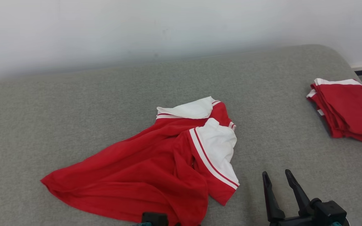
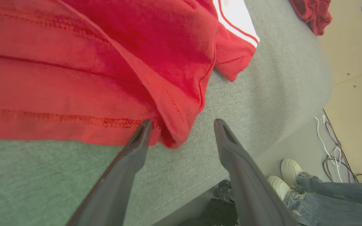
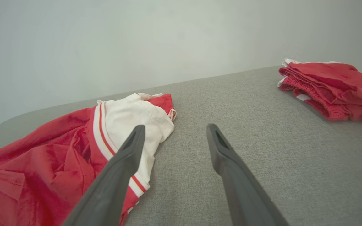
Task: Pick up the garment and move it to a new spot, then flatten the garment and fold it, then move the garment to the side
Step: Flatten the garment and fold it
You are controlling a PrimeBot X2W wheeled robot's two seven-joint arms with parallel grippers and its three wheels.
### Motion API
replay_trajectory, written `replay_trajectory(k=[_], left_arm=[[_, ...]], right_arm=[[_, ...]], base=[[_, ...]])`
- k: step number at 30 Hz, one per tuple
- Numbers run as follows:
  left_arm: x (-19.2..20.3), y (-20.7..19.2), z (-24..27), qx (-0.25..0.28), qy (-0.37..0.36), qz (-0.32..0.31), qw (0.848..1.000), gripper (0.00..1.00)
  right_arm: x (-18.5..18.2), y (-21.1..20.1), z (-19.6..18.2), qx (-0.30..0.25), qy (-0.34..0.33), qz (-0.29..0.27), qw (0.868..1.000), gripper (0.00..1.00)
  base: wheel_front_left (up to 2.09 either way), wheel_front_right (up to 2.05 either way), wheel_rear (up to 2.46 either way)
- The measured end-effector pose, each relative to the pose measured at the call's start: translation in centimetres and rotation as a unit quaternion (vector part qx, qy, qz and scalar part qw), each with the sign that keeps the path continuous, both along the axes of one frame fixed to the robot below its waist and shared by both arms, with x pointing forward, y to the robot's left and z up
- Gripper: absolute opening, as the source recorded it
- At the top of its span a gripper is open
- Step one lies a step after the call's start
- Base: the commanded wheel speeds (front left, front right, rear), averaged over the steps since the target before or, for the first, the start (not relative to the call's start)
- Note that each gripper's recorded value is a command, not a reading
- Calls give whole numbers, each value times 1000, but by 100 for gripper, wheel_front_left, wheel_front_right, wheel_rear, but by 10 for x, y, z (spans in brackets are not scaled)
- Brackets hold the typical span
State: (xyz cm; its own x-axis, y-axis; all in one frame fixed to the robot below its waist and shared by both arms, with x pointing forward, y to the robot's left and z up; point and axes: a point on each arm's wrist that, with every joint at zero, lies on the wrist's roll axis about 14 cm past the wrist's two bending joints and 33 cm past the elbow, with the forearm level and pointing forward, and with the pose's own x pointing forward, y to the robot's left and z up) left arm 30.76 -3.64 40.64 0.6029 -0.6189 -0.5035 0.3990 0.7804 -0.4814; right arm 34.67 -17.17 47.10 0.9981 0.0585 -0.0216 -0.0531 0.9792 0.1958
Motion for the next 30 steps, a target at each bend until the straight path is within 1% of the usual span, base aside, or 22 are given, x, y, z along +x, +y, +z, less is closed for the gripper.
replay_trajectory(k=[7, 8, 9, 10, 14, 17, 20, 25, 30], left_arm=[[0, -9, -8, 0, 9, -13, 1000, 100], [-1, -9, -9, -1, 9, -14, 1000, 79], [0, -9, -9, -1, 7, -13, 1000, 26], [0, -9, -9, -2, 6, -14, 1000, 0], [0, -7, -11, -5, 9, -9, 1000, 0], [4, 1, -11, -10, 8, 12, 1000, 0], [10, 17, -12, -4, 6, 39, 999, 0], [22, 61, -13, 12, 3, 110, 994, 0], [37, 120, -10, 45, -16, 186, 981, 0]], right_arm=[[-6, -10, 0, -2, 1, -16, 1000, 100], [-6, -10, 0, -2, 1, -17, 1000, 100], [-6, -11, 0, -2, 0, -18, 1000, 100], [-6, -11, 1, -2, 0, -18, 1000, 100], [-6, -11, 1, -2, 0, -17, 1000, 100], [-6, -9, 1, -2, -1, -14, 1000, 100], [-5, -7, 1, -1, -2, -11, 1000, 100], [-3, -2, 1, 0, -2, -2, 1000, 100], [0, 6, 1, 0, -3, 10, 1000, 100]], base=[[0, 0, 0], [0, 0, 0], [0, 0, 0], [0, 0, 0], [0, 0, 0], [0, 0, 0], [0, 0, 0], [0, 0, 0], [0, 0, 0]])
